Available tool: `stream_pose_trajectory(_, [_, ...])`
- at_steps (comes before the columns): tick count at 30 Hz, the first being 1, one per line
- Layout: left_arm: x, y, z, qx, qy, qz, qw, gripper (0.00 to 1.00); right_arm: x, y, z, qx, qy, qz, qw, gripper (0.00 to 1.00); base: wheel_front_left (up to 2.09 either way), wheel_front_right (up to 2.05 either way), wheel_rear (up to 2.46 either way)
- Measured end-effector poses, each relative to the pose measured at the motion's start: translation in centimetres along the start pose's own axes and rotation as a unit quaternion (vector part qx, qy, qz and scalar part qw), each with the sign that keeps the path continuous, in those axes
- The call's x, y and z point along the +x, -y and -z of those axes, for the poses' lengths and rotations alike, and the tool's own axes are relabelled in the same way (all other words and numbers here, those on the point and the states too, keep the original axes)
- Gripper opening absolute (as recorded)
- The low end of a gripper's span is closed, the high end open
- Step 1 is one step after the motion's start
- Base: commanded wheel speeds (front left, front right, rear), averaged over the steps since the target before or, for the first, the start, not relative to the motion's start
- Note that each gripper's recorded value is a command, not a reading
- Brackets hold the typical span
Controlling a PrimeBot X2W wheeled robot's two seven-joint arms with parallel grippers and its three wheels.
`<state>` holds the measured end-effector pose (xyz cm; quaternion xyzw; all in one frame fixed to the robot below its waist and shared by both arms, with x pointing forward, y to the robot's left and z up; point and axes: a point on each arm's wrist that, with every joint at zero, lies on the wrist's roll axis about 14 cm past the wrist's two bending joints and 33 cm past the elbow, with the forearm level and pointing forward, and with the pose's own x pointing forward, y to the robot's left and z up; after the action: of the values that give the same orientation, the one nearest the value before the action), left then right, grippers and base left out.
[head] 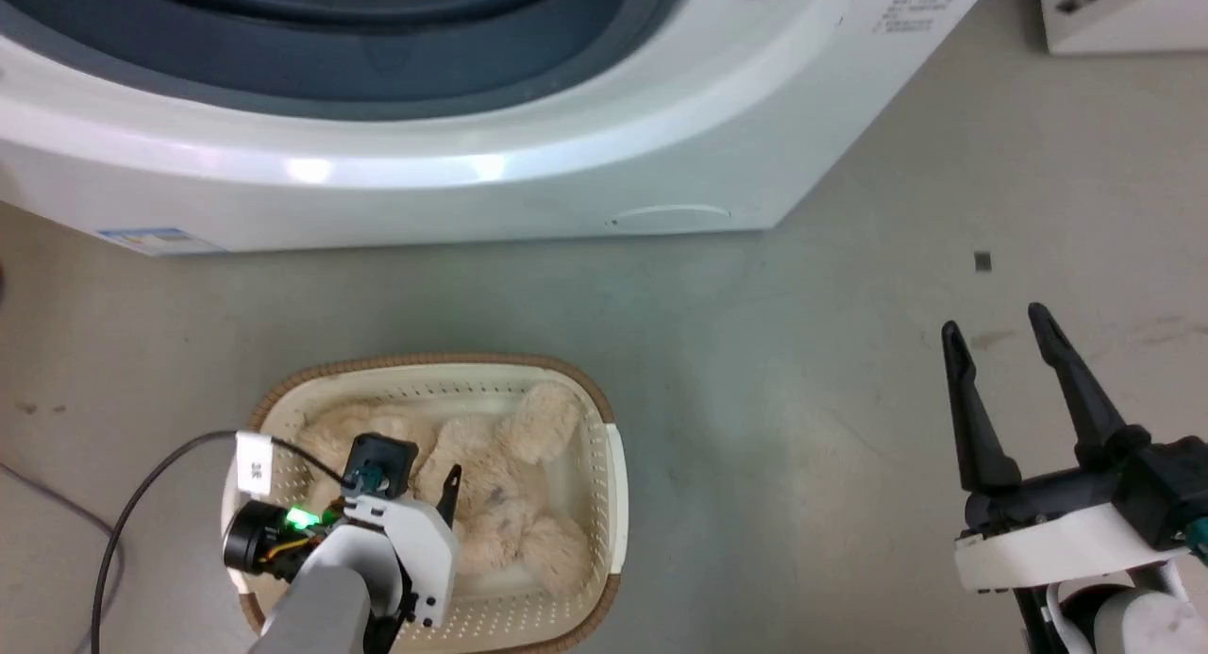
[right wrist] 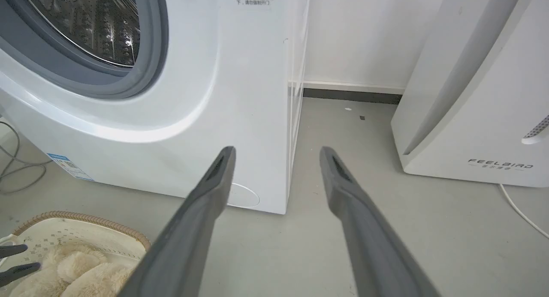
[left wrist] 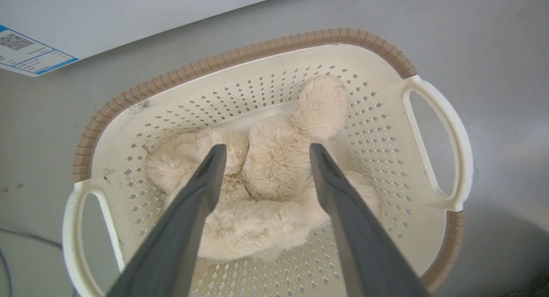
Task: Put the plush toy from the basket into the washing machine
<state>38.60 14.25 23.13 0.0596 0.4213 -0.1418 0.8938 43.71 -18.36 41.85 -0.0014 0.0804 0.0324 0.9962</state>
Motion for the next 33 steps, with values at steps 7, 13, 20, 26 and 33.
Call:
stream_pose_trajectory(7, [2.3,0.1,2.0,0.031,-0.053,0.022,0.998,1.0,0.7,0.8,1.8,0.006,-0.015,0.011,1.0,1.0,0.0,0.0,0.0])
stream_pose_trajectory(13, [4.1,0.7,4.0,0.053,-0.099,0.044,0.993,1.0,1.2,1.4,3.2,0.004,-0.027,0.018,0.999,1.0,0.0,0.0,0.0])
stream_pose_trajectory(20, [5.9,1.2,6.4,0.079,-0.151,0.071,0.983,1.0,1.6,2.1,5.0,0.004,-0.042,0.029,0.999,1.0,0.0,0.0,0.0])
stream_pose_trajectory(26, [7.2,0.7,8.7,0.097,-0.199,0.08,0.972,1.0,1.8,2.6,6.6,0.003,-0.055,0.035,0.998,1.0,0.0,0.0,0.0])
stream_pose_trajectory(33, [8.9,0.2,10.6,0.115,-0.237,0.092,0.96,1.0,2.3,3.2,8.2,0.0,-0.067,0.041,0.997,1.0,0.0,0.0,0.0])
